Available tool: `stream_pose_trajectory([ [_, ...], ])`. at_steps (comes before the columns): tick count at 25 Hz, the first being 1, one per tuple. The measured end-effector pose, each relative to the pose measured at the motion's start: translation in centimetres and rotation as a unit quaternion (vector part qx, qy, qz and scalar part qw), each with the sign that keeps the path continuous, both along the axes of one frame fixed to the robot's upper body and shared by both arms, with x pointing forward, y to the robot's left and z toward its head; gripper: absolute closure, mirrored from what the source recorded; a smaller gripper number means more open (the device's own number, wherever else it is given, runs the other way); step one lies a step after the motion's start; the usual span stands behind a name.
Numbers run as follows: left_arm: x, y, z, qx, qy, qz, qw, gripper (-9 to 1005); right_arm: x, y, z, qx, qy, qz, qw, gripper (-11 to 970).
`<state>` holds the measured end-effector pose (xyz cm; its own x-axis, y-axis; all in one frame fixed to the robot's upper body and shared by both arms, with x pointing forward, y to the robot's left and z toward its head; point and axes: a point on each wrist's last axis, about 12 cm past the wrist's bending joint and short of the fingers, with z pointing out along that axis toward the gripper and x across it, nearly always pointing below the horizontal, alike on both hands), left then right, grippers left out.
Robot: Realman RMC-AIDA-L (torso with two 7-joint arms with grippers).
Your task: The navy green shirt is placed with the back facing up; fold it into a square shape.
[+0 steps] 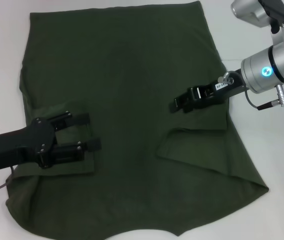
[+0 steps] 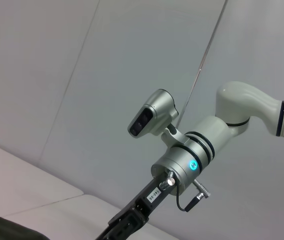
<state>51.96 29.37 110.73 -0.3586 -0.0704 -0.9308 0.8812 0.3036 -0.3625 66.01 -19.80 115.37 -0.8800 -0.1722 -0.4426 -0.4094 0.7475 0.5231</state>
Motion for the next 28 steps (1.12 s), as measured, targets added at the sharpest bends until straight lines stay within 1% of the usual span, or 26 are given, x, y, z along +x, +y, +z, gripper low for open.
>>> stream_pose_trajectory([
  [2,0.0,0.0,0.0,0.000,0.000,0.000,1.000,90,0.1,-0.5,0.2,-0.001,0.001,-0.009,1.000,591],
  [8,-0.1,0.0,0.0,0.000,0.001,0.000,1.000,89,0.5,-5.0,0.4,-0.016,0.016,-0.072,0.997,285],
  [11,-0.1,0.0,0.0,0.000,0.001,0.000,1.000,89,0.5,-6.5,0.2,-0.024,0.014,-0.096,0.995,187],
  [14,-0.1,0.0,-0.1,0.000,0.001,0.001,1.000,88,0.5,-7.4,-0.3,-0.031,0.006,-0.114,0.993,90],
  [19,-0.1,0.0,-0.1,0.000,0.001,0.000,1.000,88,0.5,-7.2,-1.4,-0.043,-0.006,-0.118,0.992,65],
  [23,-0.2,0.0,-0.1,-0.001,0.002,0.000,1.000,89,0.4,-6.8,-2.4,-0.059,-0.014,-0.122,0.991,65],
  [28,-0.2,0.0,-0.2,-0.001,0.003,0.000,1.000,89,0.4,-6.4,-3.1,-0.066,-0.025,-0.120,0.990,65],
])
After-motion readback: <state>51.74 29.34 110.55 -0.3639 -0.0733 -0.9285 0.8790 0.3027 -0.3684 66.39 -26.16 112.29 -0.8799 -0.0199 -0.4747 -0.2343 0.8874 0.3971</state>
